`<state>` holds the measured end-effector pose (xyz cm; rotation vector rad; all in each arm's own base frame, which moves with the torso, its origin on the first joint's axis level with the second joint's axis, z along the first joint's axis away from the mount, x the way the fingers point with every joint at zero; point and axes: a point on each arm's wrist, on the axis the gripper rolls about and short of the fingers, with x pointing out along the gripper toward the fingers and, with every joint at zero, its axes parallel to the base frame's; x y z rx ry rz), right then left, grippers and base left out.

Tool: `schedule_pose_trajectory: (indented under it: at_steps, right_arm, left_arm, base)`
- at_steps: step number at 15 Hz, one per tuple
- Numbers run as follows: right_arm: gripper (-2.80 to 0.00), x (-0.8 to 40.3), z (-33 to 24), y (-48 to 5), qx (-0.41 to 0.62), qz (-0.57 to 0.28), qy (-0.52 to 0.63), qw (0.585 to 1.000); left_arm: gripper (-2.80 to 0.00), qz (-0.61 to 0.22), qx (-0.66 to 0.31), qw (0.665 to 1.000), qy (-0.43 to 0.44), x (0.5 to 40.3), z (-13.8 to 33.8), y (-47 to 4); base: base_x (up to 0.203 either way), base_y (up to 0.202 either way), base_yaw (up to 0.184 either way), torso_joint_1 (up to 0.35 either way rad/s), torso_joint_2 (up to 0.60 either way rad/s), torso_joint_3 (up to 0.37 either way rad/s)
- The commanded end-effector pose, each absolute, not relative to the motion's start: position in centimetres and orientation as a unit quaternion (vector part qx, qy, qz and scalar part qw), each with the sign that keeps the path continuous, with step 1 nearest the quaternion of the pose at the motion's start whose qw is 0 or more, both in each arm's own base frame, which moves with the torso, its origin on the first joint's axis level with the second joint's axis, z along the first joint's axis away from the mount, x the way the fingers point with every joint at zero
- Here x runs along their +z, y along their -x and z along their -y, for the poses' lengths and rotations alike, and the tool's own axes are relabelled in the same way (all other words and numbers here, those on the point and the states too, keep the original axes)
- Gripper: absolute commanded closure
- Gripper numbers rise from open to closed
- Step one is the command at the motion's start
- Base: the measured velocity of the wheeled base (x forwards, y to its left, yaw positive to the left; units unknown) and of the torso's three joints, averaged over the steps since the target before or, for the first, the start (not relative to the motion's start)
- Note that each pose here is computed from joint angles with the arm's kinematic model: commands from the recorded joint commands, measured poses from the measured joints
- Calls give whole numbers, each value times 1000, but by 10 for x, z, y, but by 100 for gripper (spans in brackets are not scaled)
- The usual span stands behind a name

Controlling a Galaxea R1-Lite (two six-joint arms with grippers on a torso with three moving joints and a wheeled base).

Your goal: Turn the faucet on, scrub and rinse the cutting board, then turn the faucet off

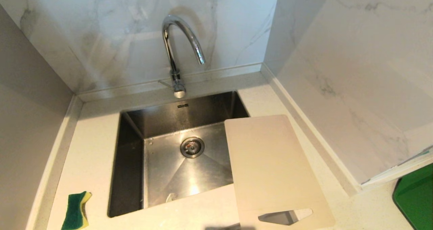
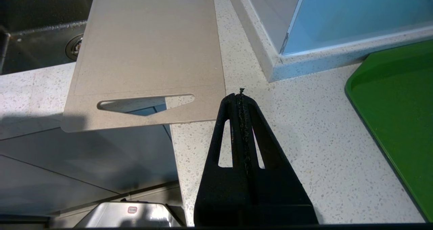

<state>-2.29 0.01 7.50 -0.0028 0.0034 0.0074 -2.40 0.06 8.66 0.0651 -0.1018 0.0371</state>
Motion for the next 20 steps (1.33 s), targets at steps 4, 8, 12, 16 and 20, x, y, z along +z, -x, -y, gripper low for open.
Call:
schedule_pose_trajectory:
  at_steps: [4, 8, 12, 16, 20]
  right_arm:
    - [0, 75, 0, 23, 5, -2, 2, 1000]
    - [0, 75, 0, 23, 5, -2, 2, 1000]
    - [0, 75, 0, 23, 5, -2, 2, 1000]
    - [0, 75, 0, 23, 4, -2, 2, 1000]
    - [0, 75, 0, 23, 5, -2, 0, 1000]
  left_arm:
    - [0, 7, 3, 1000, 1, 76, 0, 23]
    - [0, 5, 4, 1000, 5, 76, 0, 23]
    - [0, 5, 3, 1000, 6, 76, 0, 23]
    - [0, 5, 4, 1000, 6, 76, 0, 23]
    - [0, 5, 3, 1000, 3, 76, 0, 23]
  base:
    - [0, 0, 0, 0, 0, 0]
    - [0, 0, 0, 0, 0, 0]
    - [0, 0, 0, 0, 0, 0]
    - [0, 0, 0, 0, 0, 0]
    - [0, 0, 0, 0, 0, 0]
